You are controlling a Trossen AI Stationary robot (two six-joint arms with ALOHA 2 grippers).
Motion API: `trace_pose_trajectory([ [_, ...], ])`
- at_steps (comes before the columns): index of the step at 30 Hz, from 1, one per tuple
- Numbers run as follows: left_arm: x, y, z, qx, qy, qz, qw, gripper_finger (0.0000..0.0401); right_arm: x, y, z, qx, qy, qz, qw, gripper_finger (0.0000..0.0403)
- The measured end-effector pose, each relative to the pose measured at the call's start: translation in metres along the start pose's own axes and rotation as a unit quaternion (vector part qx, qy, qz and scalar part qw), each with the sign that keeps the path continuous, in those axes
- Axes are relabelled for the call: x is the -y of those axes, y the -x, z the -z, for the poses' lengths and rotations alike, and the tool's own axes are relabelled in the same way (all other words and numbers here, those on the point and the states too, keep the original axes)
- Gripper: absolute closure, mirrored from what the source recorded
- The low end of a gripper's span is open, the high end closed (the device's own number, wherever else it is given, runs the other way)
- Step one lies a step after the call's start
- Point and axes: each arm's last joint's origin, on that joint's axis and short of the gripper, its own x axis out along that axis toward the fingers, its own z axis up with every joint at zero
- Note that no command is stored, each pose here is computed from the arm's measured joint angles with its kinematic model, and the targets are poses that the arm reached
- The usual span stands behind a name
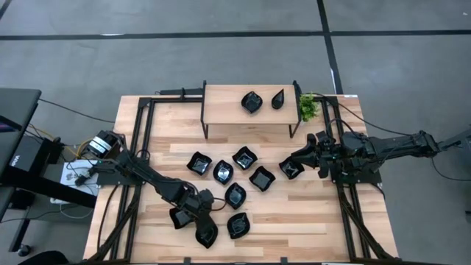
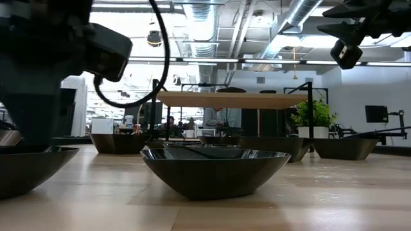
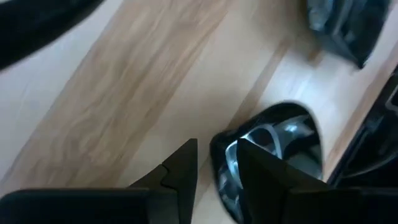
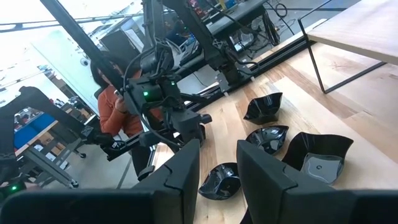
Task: Pick & Place Mini shaped plates
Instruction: Stack the black leaf shaped plate on top of the other black leaf shaped plate on the shelf
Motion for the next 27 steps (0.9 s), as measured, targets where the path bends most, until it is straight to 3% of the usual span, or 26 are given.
trace_pose_trajectory([
  [27,0.003,-0.004,0.014,-0.012,0.0,-0.01,1.0,0.0288,0.0,0.0,0.0,0.0,0.0,0.0,1.0,0.0301],
])
